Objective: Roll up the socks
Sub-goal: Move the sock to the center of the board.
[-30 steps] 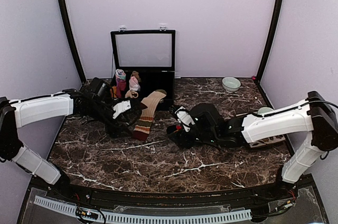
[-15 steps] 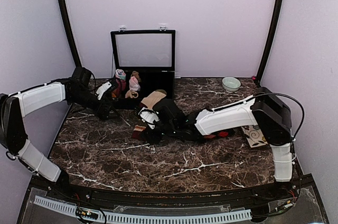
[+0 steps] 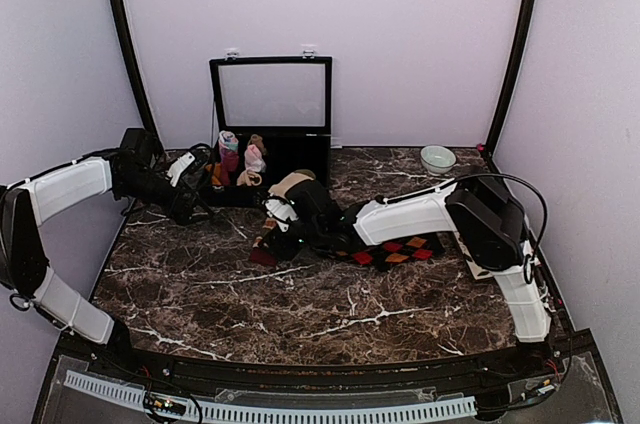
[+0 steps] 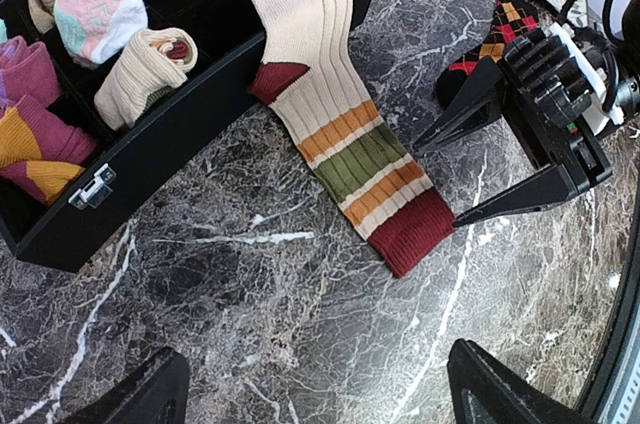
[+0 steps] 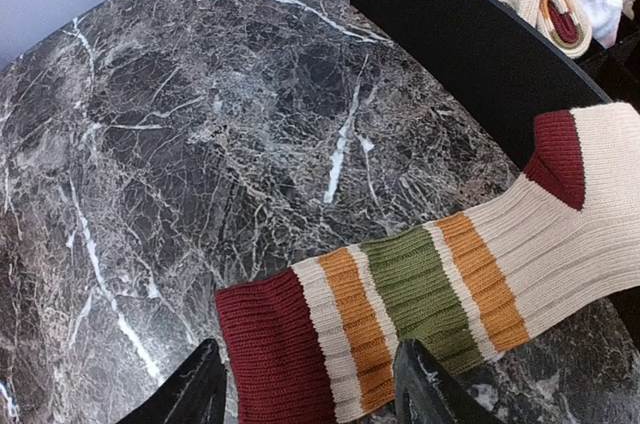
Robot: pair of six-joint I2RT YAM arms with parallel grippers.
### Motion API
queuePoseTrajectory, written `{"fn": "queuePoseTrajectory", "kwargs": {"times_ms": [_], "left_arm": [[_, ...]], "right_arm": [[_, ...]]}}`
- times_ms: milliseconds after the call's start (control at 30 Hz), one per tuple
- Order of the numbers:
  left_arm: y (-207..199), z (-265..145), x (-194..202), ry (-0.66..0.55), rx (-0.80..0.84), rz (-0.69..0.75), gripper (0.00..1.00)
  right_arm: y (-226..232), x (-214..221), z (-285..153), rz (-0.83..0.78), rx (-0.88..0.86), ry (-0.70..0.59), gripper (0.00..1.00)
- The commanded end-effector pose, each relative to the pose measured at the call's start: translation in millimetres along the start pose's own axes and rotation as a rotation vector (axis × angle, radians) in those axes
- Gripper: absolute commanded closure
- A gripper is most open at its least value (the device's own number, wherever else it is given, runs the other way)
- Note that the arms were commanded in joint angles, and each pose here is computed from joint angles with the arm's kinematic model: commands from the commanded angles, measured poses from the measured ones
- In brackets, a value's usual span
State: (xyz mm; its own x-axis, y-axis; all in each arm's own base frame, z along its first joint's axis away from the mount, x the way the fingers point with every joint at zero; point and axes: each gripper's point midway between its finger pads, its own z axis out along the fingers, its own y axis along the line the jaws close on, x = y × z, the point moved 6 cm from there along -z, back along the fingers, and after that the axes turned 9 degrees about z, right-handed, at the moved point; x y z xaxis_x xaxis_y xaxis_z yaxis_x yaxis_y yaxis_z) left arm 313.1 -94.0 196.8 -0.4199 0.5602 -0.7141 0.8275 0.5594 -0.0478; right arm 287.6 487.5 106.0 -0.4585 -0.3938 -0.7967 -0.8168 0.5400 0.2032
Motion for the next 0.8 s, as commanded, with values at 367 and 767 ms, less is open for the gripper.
{"fn": "queuePoseTrajectory", "kwargs": {"times_ms": [367,767], "left_arm": [[-14,-10,8,0.024,0.021,0.06,0.08],[-25,-23,7,0.028,0.04,0.113,0.08]], "right_arm": [[18,62,15,0.093,-0.062,0.162,0.56],[60,93,-33,0.084,-0.072,0.18,0.57]]}}
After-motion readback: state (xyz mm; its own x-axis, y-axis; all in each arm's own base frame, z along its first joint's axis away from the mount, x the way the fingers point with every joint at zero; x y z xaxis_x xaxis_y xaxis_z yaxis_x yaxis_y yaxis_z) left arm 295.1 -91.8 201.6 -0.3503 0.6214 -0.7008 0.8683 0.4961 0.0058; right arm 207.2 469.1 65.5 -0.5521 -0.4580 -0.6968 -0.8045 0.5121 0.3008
